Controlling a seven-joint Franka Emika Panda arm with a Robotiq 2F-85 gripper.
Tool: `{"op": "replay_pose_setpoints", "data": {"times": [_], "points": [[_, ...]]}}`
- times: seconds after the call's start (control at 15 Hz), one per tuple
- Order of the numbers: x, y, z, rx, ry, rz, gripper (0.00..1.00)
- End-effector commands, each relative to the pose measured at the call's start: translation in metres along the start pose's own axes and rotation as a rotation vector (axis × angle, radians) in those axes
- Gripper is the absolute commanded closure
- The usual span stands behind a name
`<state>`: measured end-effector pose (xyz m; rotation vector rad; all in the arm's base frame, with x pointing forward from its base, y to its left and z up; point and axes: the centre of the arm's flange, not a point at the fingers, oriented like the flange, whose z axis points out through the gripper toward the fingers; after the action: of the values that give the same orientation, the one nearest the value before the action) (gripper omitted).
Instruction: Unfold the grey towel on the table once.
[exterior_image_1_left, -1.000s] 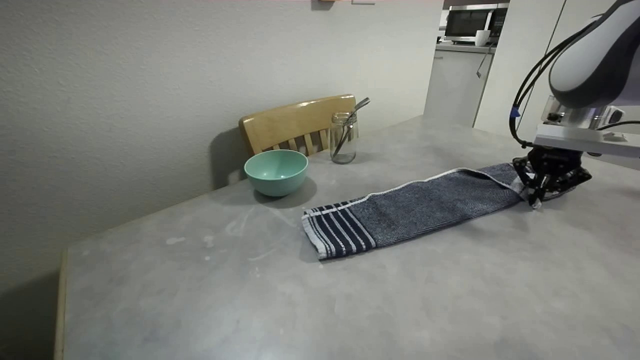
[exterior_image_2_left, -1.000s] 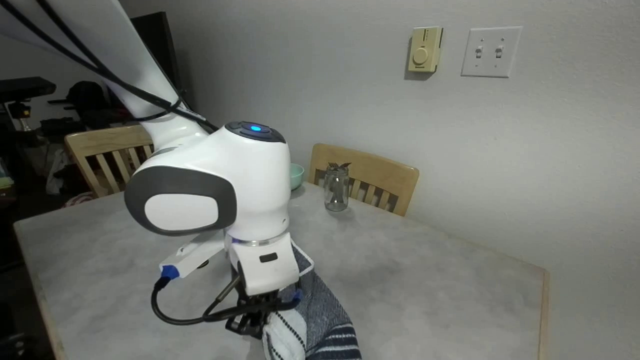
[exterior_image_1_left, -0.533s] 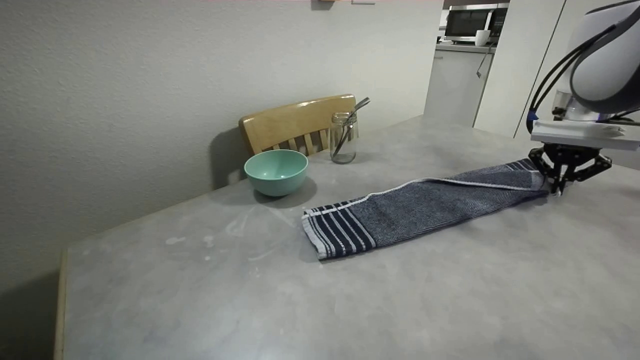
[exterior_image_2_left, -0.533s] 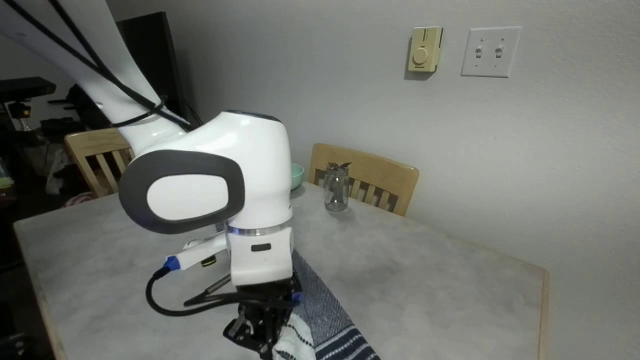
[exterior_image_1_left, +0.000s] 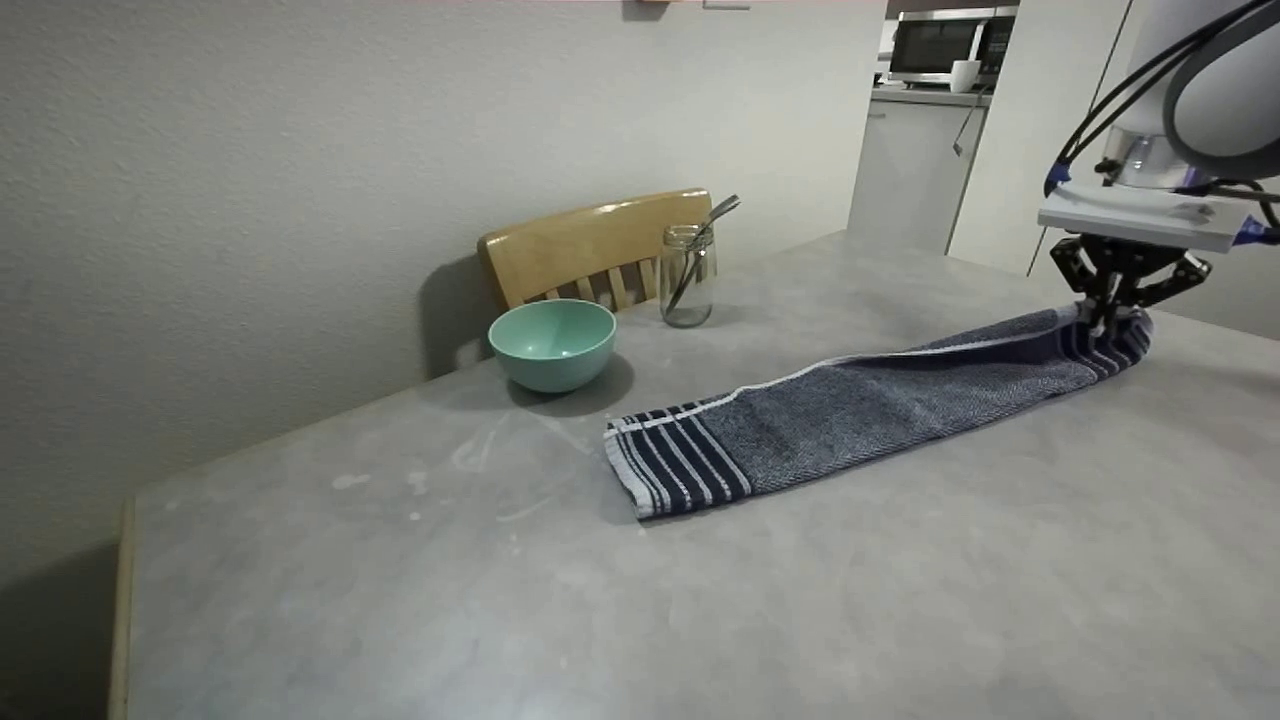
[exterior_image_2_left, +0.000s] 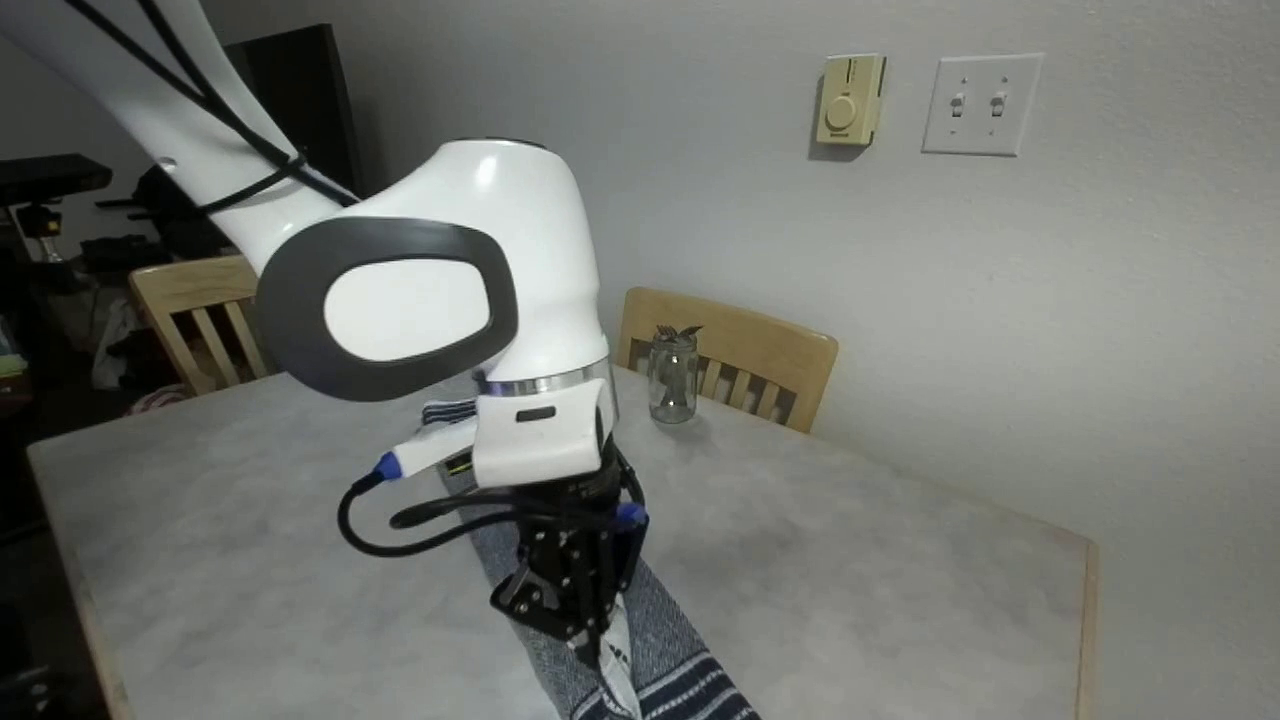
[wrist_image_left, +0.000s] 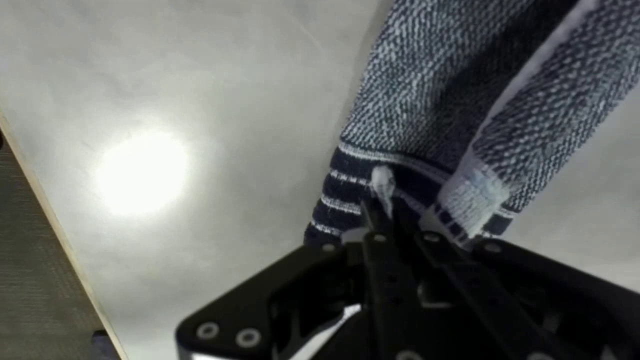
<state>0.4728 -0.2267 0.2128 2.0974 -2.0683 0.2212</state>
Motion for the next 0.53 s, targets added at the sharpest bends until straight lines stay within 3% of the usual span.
{"op": "replay_pose_setpoints", "data": {"times": [0.0,0.47], "points": [[0.014,-0.013,0.001,0.022,0.068,0.068,0.99],[0.057,-0.032,0.008,0.049,0.24,0.217,0.99]]}}
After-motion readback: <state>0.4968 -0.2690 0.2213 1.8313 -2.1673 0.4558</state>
